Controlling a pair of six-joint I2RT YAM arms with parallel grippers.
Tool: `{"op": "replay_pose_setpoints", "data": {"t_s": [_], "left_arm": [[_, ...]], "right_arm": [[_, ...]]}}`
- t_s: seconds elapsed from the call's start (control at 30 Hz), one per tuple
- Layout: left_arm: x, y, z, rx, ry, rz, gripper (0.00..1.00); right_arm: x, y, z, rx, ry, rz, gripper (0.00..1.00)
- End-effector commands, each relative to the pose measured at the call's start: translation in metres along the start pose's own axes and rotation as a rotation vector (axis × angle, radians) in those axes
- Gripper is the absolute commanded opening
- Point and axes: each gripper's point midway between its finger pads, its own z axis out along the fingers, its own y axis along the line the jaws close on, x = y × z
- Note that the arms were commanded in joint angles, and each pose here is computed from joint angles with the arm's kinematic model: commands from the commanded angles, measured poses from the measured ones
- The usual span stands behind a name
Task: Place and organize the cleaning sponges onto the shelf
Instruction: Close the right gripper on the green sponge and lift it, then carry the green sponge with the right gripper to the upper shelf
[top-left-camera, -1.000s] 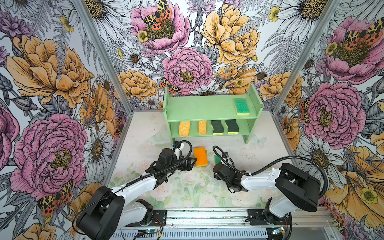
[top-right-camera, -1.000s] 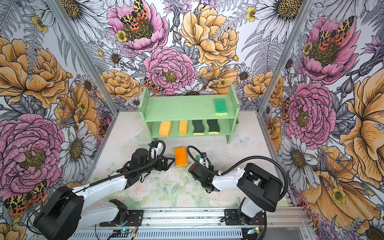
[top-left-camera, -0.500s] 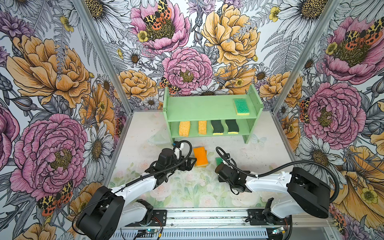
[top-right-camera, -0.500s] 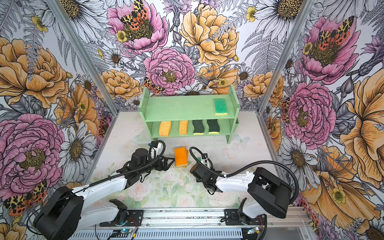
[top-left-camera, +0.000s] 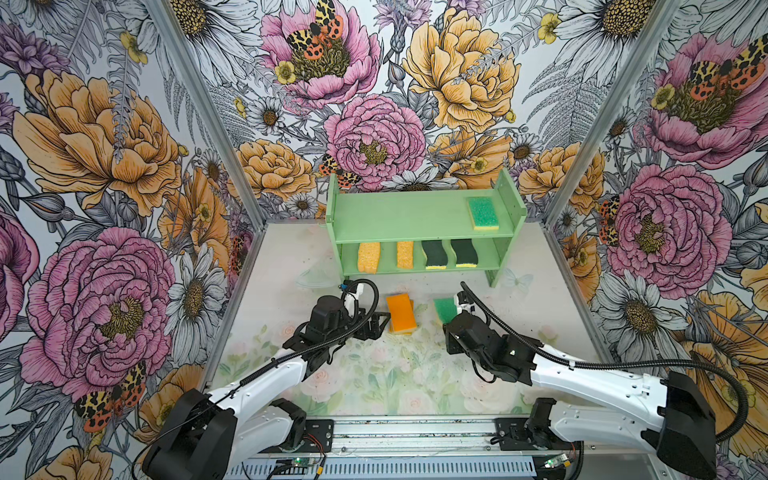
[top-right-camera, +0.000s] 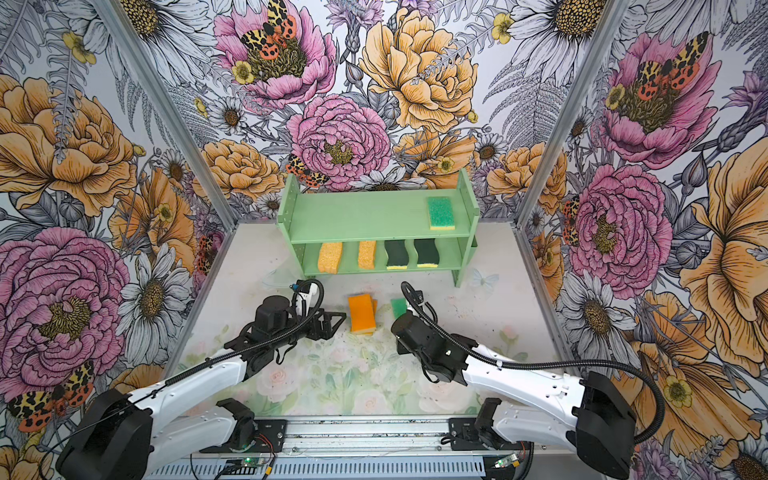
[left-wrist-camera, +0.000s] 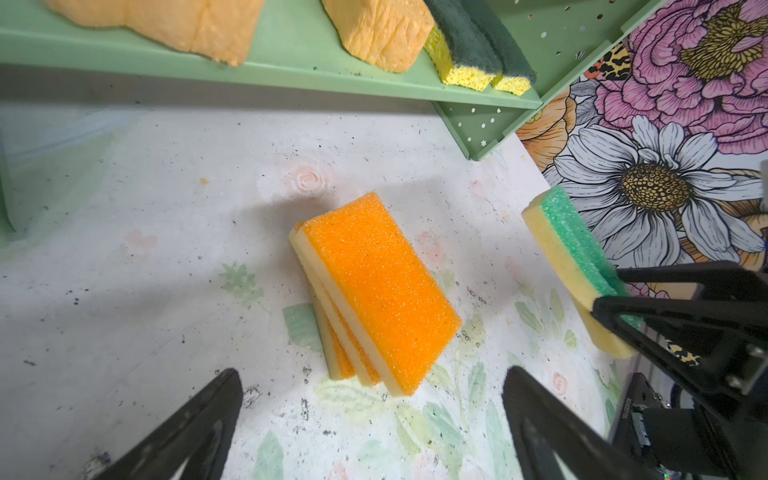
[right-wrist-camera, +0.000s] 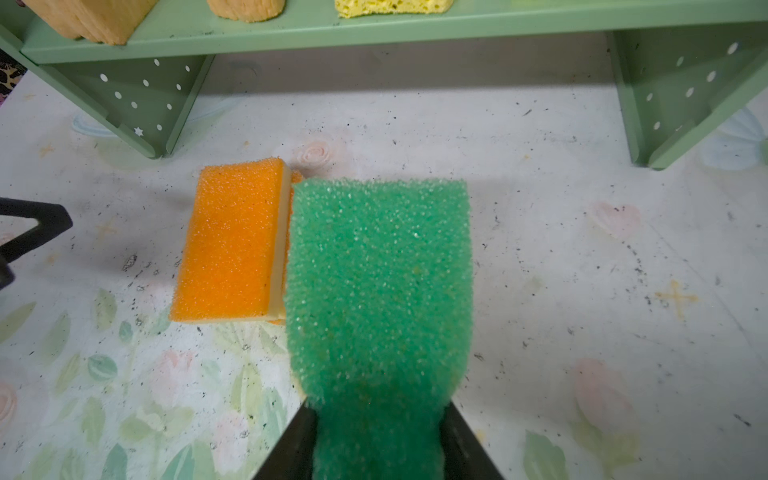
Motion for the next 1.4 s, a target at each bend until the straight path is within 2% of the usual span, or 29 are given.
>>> {"op": "replay_pose_setpoints", "data": {"t_s": [0.0, 0.2, 0.4, 0.63, 0.8, 1.07, 1.37], "left_arm": [[-0.011, -0.008, -0.002, 0.032, -0.014, 0.016, 0.99], [-0.018, -0.011, 0.001, 0.038, -0.015, 0.014, 0.99], [-0.025, -0.016, 0.003, 0.048, -0.023, 0.021, 0.99], [-0.026, -0.018, 0.006, 0.061, -0.009, 0.027, 0.99], [-0.024, -0.018, 0.006, 0.060, -0.009, 0.025, 0.99], [-0.027, -0.017, 0.000, 0.045, -0.028, 0.041, 0.99], [-0.024, -0.016, -0.001, 0.041, -0.025, 0.036, 0.99]], "right_arm": [[-0.015, 0.004, -0.022, -0.020, 0.016, -0.044, 0.40], [-0.048, 0.013, -0.058, -0.065, -0.013, -0.084, 0.37], [-0.092, 0.023, -0.098, -0.118, -0.098, -0.113, 0.37], [-0.154, 0.013, -0.141, -0.079, -0.225, -0.115, 0.37], [-0.200, 0.002, -0.159, -0.044, -0.306, -0.105, 0.37], [-0.265, -0.022, -0.142, 0.074, -0.343, -0.082, 0.37], [-0.311, -0.022, -0.090, 0.052, -0.299, -0.017, 0.37]]}}
